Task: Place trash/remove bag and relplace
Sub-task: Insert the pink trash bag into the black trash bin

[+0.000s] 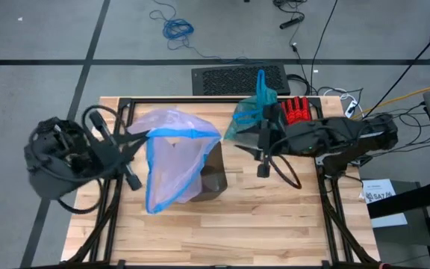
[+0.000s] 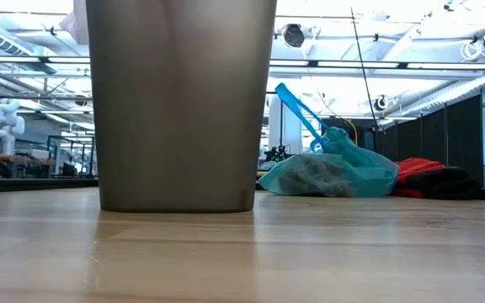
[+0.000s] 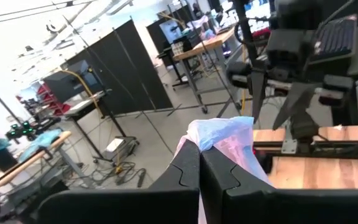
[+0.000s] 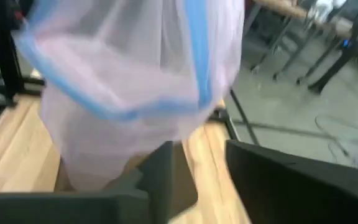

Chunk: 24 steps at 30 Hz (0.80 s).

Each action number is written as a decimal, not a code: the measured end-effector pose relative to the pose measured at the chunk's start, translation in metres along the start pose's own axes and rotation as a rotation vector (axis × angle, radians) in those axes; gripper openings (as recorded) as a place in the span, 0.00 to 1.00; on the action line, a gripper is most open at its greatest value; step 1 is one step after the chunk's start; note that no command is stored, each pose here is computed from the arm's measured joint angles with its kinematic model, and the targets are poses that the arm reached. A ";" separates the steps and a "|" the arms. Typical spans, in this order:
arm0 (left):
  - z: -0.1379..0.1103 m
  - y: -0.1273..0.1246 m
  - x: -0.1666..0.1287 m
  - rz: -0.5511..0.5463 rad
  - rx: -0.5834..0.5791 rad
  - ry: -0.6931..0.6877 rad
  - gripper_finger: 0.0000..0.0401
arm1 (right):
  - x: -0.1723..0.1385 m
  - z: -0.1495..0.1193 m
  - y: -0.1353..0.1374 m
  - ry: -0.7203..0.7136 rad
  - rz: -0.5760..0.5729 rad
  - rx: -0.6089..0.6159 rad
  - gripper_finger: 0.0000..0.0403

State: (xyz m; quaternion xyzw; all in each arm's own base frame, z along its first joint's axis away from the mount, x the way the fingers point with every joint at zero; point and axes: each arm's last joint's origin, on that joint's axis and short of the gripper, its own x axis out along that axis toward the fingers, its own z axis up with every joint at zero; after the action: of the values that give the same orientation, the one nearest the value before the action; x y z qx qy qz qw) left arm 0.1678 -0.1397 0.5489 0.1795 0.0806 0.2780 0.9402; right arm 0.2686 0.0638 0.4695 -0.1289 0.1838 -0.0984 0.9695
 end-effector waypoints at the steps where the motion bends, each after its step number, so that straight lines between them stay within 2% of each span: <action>1: 0.000 -0.004 0.002 0.006 0.004 0.004 0.00 | 0.001 0.002 0.001 -0.018 0.001 -0.004 0.40; 6: -0.001 -0.022 0.015 0.029 0.042 0.024 0.00 | 0.018 0.007 0.011 -0.063 -0.005 -0.050 0.59; 11: 0.000 -0.024 0.018 0.033 0.038 0.025 0.00 | 0.027 0.007 0.018 -0.066 -0.019 -0.099 0.68; 16: 0.012 -0.024 0.014 0.024 0.037 -0.011 0.00 | 0.020 0.001 0.042 -0.016 0.053 -0.205 0.68; 21: 0.017 -0.023 0.013 -0.020 0.047 -0.037 0.00 | 0.039 -0.019 0.099 0.008 0.152 -0.462 0.59; 24: 0.017 -0.023 0.014 -0.019 0.047 -0.035 0.00 | 0.060 -0.039 0.137 0.025 0.098 -0.630 0.55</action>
State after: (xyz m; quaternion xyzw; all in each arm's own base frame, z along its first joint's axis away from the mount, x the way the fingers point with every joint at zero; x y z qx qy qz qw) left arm 0.1953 -0.1551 0.5547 0.2056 0.0722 0.2638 0.9396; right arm 0.3282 0.1709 0.3748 -0.4126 0.2231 0.0083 0.8832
